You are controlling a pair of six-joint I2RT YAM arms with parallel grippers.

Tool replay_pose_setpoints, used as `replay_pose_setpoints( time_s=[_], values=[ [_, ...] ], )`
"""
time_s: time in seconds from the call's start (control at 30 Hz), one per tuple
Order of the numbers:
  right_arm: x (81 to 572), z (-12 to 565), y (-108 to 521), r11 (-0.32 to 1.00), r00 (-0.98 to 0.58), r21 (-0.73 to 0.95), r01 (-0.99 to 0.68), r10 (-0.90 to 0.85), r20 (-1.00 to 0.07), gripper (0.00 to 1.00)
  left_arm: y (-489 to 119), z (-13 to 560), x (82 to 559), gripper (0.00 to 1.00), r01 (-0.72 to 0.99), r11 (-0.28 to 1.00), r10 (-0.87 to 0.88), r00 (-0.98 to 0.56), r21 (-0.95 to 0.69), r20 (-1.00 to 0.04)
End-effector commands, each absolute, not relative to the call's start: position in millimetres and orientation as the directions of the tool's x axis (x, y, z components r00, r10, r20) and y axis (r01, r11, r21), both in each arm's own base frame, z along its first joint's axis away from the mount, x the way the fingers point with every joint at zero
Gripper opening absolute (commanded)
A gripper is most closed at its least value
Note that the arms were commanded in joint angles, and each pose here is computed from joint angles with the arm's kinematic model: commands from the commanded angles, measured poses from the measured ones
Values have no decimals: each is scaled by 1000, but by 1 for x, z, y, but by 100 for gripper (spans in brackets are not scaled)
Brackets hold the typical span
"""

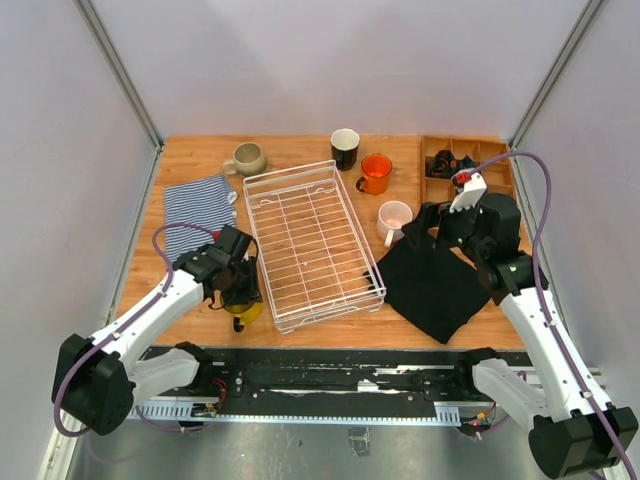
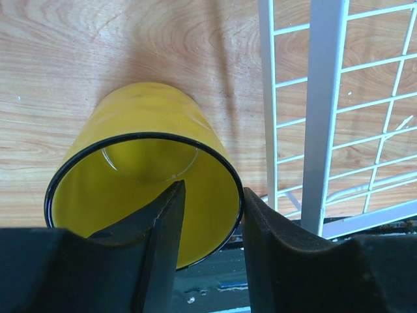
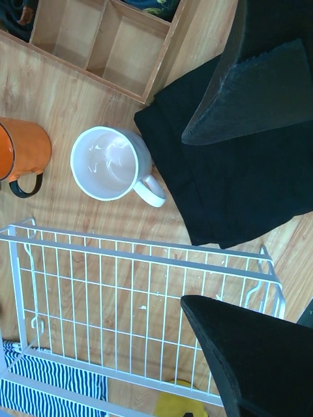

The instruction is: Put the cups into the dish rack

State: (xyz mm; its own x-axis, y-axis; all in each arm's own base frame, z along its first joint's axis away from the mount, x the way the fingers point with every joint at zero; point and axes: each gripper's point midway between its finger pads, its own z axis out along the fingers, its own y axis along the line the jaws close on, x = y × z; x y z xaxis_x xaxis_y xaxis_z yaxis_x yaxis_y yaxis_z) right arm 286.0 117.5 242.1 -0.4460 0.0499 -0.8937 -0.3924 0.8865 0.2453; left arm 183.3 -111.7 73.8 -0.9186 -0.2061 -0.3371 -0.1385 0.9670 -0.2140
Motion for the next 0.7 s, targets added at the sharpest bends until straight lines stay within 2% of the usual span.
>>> replay_pose_setpoints(
  time_s=[0.0,0.37,0.4,0.47,0.5,0.67],
  values=[
    [284,240,119,888,-445,234,-395,38,-895,99,-112,65,184,43,-133,971,-196,-919,-198,-343],
    [287,237,118,893,-451,228,-389,31,-892,98,-106,62,186,23,-171,972,-218,-912,-162,-346],
    [287,238,118,892,-450,228,-390,32,-892,99,-106,63,187,20,-174,971,-222,-910,-162,-351],
    [287,237,117,894,-452,225,-388,28,-892,99,-105,64,188,4,-180,970,-228,-906,-161,-357],
    [288,237,117,895,-449,223,-386,29,-893,99,-105,65,188,1,-182,970,-231,-905,-163,-358],
    [288,238,119,890,-451,225,-396,25,-892,99,-113,66,190,1,-177,964,-238,-907,-196,-348]
  ],
)
